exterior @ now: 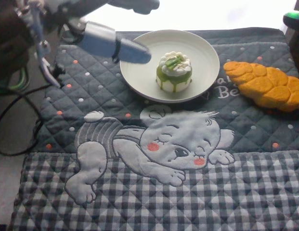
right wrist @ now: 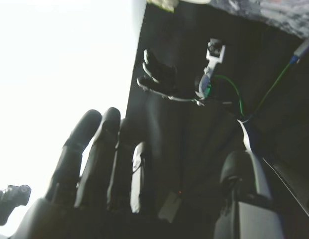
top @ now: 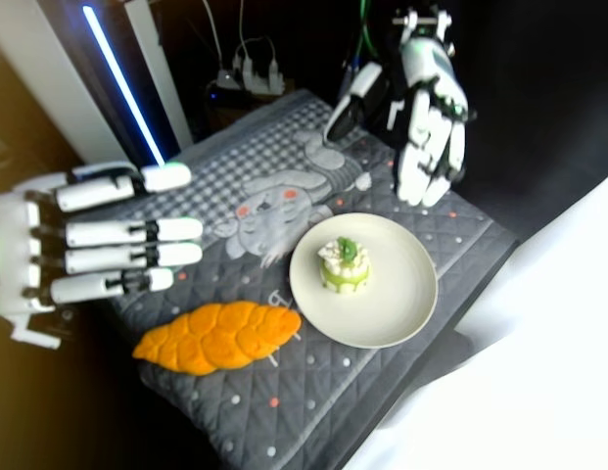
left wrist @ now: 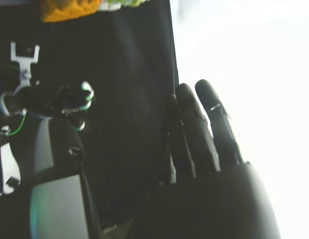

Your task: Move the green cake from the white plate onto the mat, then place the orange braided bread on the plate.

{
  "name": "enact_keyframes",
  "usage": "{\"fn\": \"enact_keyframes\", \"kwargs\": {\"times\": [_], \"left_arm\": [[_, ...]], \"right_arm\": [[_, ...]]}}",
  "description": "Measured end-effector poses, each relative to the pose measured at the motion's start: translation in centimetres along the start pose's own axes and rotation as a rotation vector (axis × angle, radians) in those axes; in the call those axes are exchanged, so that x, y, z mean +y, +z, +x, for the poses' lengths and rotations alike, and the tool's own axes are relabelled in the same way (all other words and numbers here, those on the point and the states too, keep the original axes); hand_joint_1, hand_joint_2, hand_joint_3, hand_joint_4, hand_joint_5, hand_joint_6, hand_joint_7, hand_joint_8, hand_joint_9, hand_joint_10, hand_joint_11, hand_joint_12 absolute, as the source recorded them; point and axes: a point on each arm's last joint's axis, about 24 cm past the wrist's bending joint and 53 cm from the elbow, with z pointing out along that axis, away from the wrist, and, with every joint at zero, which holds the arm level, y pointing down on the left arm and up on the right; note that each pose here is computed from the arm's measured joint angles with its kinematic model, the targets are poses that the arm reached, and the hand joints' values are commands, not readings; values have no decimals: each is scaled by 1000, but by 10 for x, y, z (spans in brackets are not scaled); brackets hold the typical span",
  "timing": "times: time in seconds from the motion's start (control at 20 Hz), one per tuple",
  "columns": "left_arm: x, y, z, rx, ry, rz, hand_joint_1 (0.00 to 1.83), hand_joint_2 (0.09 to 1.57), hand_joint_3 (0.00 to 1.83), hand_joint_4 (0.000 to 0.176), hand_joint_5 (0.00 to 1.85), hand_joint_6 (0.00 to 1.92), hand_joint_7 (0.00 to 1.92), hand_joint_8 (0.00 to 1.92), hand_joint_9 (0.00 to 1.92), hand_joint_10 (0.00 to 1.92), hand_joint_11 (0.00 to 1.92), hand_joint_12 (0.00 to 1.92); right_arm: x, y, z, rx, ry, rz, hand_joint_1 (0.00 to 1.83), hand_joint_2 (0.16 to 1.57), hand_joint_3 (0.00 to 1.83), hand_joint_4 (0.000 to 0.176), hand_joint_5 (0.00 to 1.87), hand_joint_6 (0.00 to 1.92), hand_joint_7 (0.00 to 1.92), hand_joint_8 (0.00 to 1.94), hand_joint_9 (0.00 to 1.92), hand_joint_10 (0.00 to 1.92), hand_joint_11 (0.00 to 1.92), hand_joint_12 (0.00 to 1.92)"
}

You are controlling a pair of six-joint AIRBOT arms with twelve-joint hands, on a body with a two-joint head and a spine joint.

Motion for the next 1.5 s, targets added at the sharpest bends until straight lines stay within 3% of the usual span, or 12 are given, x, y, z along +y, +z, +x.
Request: {"fn": "enact_keyframes", "kwargs": {"times": [0.05, 0.25, 0.6, 0.65, 0.7, 0.8, 0.85, 0.9, 1.05, 1.15, 1.25, 1.5], "left_arm": [[-1, 7, 2, 13, 3, -2, 937, 870, 0, 50, 314, 10, 563, 8, 625, 1, 347, 528], [12, 30, 31, 104, -6, -47, 859, 856, 0, 53, 308, 1, 550, 1, 579, 0, 318, 638], [26, 45, 48, 157, 42, -109, 886, 813, 0, 90, 348, 0, 545, 0, 586, 3, 283, 687], [29, 48, 55, 172, 55, -120, 864, 803, 1, 122, 355, 0, 589, 0, 621, 2, 215, 821], [28, 50, 60, 183, 61, -120, 853, 791, 0, 139, 350, 0, 584, 0, 617, 0, 181, 822], [32, 56, 74, 217, 99, -131, 803, 788, 0, 72, 392, 0, 556, 0, 594, 1, 196, 671], [33, 57, 77, 224, 109, -137, 817, 813, 9, 56, 408, 3, 543, 0, 590, 0, 217, 662], [38, 60, 80, 233, 125, -151, 823, 828, 0, 74, 401, 2, 528, 2, 577, 1, 234, 617], [53, 62, 83, 241, 159, -206, 806, 821, 0, 84, 386, 0, 526, 3, 606, 12, 287, 619], [58, 63, 83, 244, 172, -224, 818, 801, 1, 68, 386, 0, 537, 1, 624, 4, 310, 570], [63, 64, 85, 246, 178, -238, 800, 796, 1, 71, 381, 0, 511, 0, 584, 0, 298, 542], [77, 62, 93, 257, 127, -272, 831, 799, 0, 101, 390, 7, 508, 6, 586, 4, 345, 398]], "right_arm": [[0, 0, 0, 0, 0, 1, 568, 1008, 0, 118, 195, 0, 421, 5, 448, 13, 4, 1641], [2, 0, 3, 1, 8, -3, 576, 999, 0, 168, 193, 2, 426, 1, 455, 4, 0, 1586], [2, 0, 4, 0, 13, -3, 536, 980, 6, 124, 243, 1, 439, 0, 476, 2, 0, 1615], [3, 0, 6, -2, 18, -3, 569, 962, 0, 129, 294, 9, 487, 9, 507, 9, 0, 1559], [3, 0, 6, 0, 19, -5, 530, 990, 5, 91, 294, 4, 475, 2, 491, 2, 0, 1533], [3, 0, 6, 0, 19, -4, 436, 1003, 8, 20, 338, 16, 439, 0, 458, 0, 0, 1535], [3, 0, 6, 0, 19, -4, 455, 1016, 7, 52, 290, 2, 408, 0, 449, 0, 0, 1551], [3, 0, 6, 0, 19, -4, 432, 1018, 6, 32, 272, 0, 405, 1, 450, 1, 0, 1555], [5, 1, 9, 6, 23, -11, 538, 1063, 0, 132, 159, 1, 408, 3, 461, 5, 38, 1503], [5, 1, 9, 7, 23, -11, 605, 1045, 0, 147, 211, 9, 414, 2, 458, 1, 24, 1520], [5, 1, 10, 7, 26, -12, 641, 1022, 0, 93, 226, 7, 412, 1, 466, 4, 41, 1539], [6, 1, 12, 13, 30, -14, 614, 1037, 0, 70, 193, 14, 419, 3, 465, 1, 19, 1479]]}}
